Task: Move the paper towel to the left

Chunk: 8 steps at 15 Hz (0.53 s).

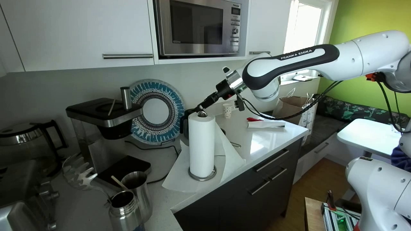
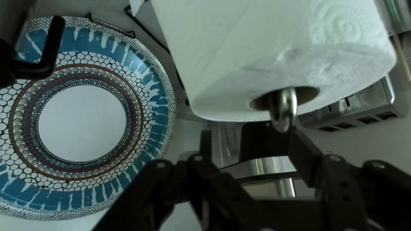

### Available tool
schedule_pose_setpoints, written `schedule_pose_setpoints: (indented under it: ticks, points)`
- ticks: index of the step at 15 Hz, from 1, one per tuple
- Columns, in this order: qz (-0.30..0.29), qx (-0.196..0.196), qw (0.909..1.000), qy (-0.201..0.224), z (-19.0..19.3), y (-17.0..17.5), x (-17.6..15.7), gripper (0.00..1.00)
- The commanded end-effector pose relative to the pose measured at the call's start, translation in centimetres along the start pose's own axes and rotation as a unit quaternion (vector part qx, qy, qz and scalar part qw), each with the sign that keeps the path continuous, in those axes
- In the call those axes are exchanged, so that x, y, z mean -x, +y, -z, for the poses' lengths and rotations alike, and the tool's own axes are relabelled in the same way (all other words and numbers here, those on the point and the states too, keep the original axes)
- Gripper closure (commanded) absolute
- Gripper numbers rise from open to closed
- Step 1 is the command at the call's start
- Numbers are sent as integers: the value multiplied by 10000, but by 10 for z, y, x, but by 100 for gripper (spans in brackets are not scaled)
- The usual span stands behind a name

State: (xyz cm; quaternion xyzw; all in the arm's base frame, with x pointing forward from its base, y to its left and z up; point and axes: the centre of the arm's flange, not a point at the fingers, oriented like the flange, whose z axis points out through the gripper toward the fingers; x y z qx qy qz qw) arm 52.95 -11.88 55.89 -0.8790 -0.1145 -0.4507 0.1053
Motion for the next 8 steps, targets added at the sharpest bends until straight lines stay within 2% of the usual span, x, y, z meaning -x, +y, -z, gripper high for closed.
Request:
schedule_pose_setpoints:
  ticks: [1,3,6,7,8]
  points:
    - [-111,31,9999,107,7,-2,-9,3]
    - [-147,41,9997,197,17,-6,-19,0]
    - [-149,-18,9992,374,43,-32,-40,0]
    - [-84,24,9995,310,22,-17,-33,0]
    - [-77,14,9993,379,28,-24,-40,0]
